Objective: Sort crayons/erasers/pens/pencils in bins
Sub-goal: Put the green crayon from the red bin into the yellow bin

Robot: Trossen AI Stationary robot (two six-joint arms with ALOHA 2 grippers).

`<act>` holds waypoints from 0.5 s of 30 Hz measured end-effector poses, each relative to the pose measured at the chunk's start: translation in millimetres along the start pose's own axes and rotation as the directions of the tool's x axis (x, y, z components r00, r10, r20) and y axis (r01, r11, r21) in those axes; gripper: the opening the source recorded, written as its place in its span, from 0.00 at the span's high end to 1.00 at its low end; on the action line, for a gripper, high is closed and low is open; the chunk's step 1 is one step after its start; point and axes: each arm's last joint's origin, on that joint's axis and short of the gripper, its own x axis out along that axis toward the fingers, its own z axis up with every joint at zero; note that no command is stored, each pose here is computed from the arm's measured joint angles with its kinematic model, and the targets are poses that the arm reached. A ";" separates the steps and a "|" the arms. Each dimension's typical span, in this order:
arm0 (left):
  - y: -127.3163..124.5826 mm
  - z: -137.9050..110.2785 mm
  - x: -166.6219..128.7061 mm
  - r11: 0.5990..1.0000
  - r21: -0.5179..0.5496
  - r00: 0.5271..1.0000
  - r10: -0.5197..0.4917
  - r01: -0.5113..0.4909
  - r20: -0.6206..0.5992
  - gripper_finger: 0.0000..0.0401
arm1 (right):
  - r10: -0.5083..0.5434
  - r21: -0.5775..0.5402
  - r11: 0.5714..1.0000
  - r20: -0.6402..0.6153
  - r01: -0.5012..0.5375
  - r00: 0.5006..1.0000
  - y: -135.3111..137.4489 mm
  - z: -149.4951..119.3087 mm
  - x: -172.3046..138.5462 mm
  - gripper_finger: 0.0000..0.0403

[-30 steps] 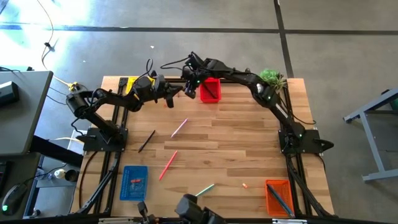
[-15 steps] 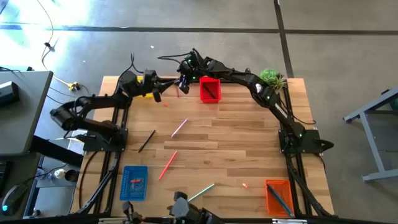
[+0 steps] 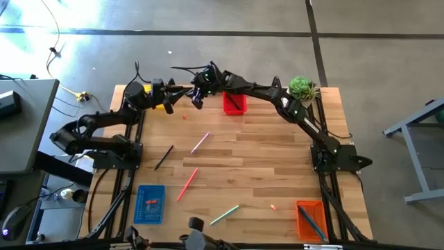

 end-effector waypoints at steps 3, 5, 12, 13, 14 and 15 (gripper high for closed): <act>2.3 2.3 -2.7 1.000 0.005 1.000 0.009 -0.009 0.009 0.61 | -0.017 0.011 1.000 -0.042 0.017 0.999 -0.4 -7.7 4.2 0.99; 3.6 1.7 -3.4 1.000 0.011 1.000 0.016 -0.016 0.002 0.61 | -0.036 0.007 0.999 -0.055 0.036 0.998 0.3 -9.5 5.5 1.00; 6.6 0.8 -5.0 0.999 0.042 0.999 0.034 -0.034 -0.009 0.61 | -0.087 0.018 0.996 -0.051 0.089 0.995 0.7 -21.6 11.8 1.00; 7.0 1.0 -5.2 0.998 0.047 0.999 0.036 -0.036 -0.008 0.61 | -0.090 0.041 0.995 -0.058 0.093 0.994 0.5 -30.0 13.5 1.00; 7.3 1.1 -5.5 0.998 0.048 0.999 0.038 -0.037 -0.007 0.61 | -0.092 0.068 0.993 -0.069 0.096 0.993 0.4 -41.2 16.5 1.00; 7.7 1.2 -5.7 0.998 0.048 0.999 0.041 -0.040 -0.007 0.61 | -0.093 0.088 0.991 -0.064 0.098 0.994 1.1 -49.7 18.9 1.00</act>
